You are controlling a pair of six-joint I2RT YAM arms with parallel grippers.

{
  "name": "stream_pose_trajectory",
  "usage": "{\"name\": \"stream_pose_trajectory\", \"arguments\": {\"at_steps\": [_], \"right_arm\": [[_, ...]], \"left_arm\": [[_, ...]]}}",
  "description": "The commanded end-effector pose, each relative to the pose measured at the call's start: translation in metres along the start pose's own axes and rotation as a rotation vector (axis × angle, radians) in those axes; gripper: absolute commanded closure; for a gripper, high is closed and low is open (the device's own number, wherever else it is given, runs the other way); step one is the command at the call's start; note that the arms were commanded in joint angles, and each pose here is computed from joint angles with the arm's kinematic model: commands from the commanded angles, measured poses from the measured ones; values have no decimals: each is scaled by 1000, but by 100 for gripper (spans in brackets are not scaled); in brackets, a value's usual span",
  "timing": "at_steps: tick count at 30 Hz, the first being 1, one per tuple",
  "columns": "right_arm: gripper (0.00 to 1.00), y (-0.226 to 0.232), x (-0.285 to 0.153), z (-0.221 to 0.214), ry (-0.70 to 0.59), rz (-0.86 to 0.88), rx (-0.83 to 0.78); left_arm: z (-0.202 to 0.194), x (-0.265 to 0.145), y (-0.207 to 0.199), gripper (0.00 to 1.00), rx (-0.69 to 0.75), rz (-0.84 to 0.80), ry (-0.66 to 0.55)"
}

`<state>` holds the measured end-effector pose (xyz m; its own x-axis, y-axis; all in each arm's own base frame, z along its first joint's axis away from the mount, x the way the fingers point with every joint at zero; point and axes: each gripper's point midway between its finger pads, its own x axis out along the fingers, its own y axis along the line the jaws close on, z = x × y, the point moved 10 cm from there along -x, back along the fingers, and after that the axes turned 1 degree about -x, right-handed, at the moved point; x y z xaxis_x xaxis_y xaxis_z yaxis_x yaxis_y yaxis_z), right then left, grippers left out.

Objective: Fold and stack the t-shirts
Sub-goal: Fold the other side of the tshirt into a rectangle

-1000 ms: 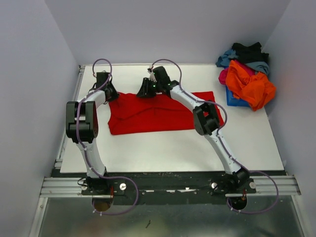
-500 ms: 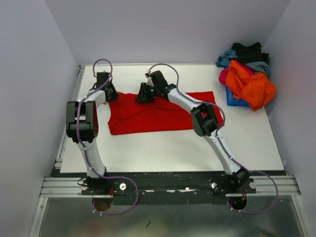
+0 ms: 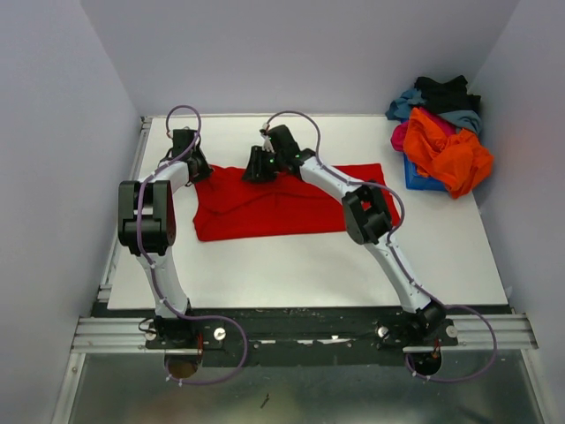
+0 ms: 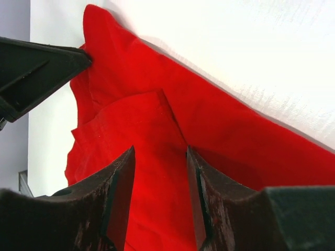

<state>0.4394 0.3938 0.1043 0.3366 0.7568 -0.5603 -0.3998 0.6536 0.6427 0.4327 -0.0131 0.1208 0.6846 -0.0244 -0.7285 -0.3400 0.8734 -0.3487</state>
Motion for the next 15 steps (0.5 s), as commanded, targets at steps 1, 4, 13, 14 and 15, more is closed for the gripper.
{"name": "stream_pose_trajectory", "arguments": {"at_steps": [1, 4, 13, 14, 15], "right_arm": [[48, 12, -15, 17, -48, -28, -22], [48, 7, -16, 16, -43, -42, -16], [50, 1, -17, 9, -1, -51, 1], [52, 2, -18, 7, 8, -42, 1], [53, 1, -17, 3, 24, -35, 5]], "left_arm": [[4, 1, 5, 100, 12, 32, -8], [5, 0, 5, 100, 13, 33, -12], [5, 0, 5, 100, 13, 35, -12], [5, 1, 5, 100, 13, 34, -14], [5, 1, 5, 100, 15, 36, -11]]}}
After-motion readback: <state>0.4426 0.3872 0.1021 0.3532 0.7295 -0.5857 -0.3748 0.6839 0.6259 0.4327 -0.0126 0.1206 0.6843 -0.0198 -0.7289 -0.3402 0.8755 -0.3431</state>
